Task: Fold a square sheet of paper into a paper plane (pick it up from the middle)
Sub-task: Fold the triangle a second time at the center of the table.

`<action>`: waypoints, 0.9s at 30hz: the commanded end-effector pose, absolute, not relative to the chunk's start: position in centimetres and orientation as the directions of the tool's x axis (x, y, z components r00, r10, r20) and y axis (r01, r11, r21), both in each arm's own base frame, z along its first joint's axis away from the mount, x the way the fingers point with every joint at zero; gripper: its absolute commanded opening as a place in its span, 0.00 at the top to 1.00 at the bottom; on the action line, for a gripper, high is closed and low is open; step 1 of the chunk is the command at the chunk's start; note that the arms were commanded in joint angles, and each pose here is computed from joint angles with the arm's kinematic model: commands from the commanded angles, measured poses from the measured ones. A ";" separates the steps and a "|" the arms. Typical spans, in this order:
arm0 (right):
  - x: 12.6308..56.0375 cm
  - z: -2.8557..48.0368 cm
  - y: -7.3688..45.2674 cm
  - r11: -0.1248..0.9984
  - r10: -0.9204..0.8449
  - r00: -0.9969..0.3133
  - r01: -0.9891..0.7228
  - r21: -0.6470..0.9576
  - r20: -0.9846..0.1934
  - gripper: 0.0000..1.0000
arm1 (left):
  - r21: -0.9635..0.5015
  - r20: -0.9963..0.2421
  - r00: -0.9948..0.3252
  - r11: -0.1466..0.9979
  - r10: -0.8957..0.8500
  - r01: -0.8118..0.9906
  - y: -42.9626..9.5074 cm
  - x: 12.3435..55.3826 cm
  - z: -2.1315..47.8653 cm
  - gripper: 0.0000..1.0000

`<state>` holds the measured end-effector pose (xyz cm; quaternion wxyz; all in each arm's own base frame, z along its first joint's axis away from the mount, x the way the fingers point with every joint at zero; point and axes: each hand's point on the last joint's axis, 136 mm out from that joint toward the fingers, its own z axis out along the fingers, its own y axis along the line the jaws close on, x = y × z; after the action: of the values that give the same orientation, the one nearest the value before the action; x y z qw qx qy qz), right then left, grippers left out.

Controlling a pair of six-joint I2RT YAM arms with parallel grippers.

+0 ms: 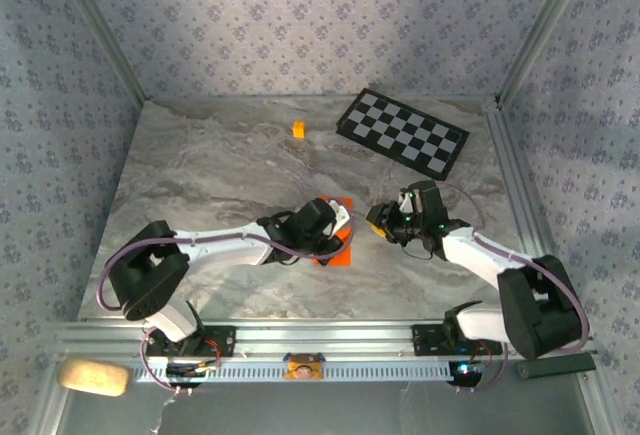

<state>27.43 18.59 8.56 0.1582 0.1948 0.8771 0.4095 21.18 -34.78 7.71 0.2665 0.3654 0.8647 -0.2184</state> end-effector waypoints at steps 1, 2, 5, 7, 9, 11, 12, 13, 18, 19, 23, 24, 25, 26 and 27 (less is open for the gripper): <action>26.1 7.7 17.7 0.656 0.441 -0.886 0.206 0.726 -0.147 0.64 | -0.370 -0.591 -0.659 0.570 0.465 0.733 -35.7 19.5 8.6 1.00; 25.9 7.8 17.9 0.658 0.430 -0.889 0.189 0.729 -0.158 0.65 | -0.388 -0.585 -0.671 0.570 0.455 0.724 -35.7 19.6 8.5 1.00; 25.1 8.0 18.8 0.685 0.385 -0.898 0.122 0.718 -0.214 0.69 | -0.428 -0.571 -0.696 0.566 0.434 0.704 -35.6 19.7 8.6 1.00; 24.4 7.8 19.2 0.712 0.347 -0.905 0.083 0.698 -0.247 0.72 | -0.450 -0.570 -0.709 0.564 0.415 0.692 -35.6 19.9 8.8 1.00; 23.9 7.7 19.6 0.721 0.321 -0.911 0.059 0.690 -0.258 0.75 | -0.468 -0.567 -0.721 0.564 0.399 0.680 -35.5 20.1 8.9 1.00; 23.3 7.3 19.9 0.720 0.307 -0.926 0.073 0.690 -0.222 0.76 | -0.478 -0.564 -0.732 0.572 0.381 0.667 -35.4 20.4 8.9 1.00; 23.0 7.1 20.4 0.707 0.294 -0.935 0.074 0.703 -0.197 0.76 | -0.479 -0.563 -0.736 0.577 0.376 0.661 -35.3 20.6 8.9 1.00; 22.8 7.0 20.7 0.697 0.287 -0.942 0.080 0.713 -0.176 0.77 | -0.480 -0.564 -0.738 0.580 0.371 0.658 -35.3 20.7 8.8 1.00; 22.6 6.5 22.5 0.672 0.287 -0.951 0.111 0.733 -0.119 0.74 | -0.471 -0.566 -0.733 0.582 0.377 0.663 -35.0 20.8 8.8 1.00; 22.8 6.4 22.5 0.669 0.299 -0.948 0.130 0.732 -0.106 0.74 | -0.466 -0.566 -0.731 0.584 0.380 0.665 -35.0 20.9 8.8 1.00; 23.2 6.3 23.8 0.662 0.280 -0.959 0.153 0.734 -0.052 0.77 | -0.450 -0.563 -0.731 0.599 0.385 0.662 -34.6 21.0 8.5 1.00; 23.1 6.0 23.9 0.674 0.275 -0.960 0.157 0.722 -0.047 0.78 | -0.450 -0.564 -0.733 0.603 0.381 0.659 -34.6 21.1 8.5 1.00; 23.1 5.8 24.2 0.677 0.266 -0.963 0.152 0.720 -0.048 0.79 | -0.451 -0.566 -0.734 0.604 0.376 0.657 -34.6 21.1 8.6 1.00; 23.1 5.8 24.5 0.673 0.258 -0.965 0.144 0.726 -0.048 0.80 | -0.450 -0.566 -0.735 0.606 0.373 0.655 -34.6 21.2 8.5 1.00; 23.0 5.7 24.9 0.667 0.250 -0.967 0.139 0.732 -0.044 0.80 | -0.449 -0.568 -0.735 0.608 0.371 0.655 -34.6 21.2 8.5 1.00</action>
<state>22.72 23.49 4.86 0.0758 0.1161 0.9166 0.3751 21.03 -34.66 7.72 0.2027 0.2971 0.8749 -0.3243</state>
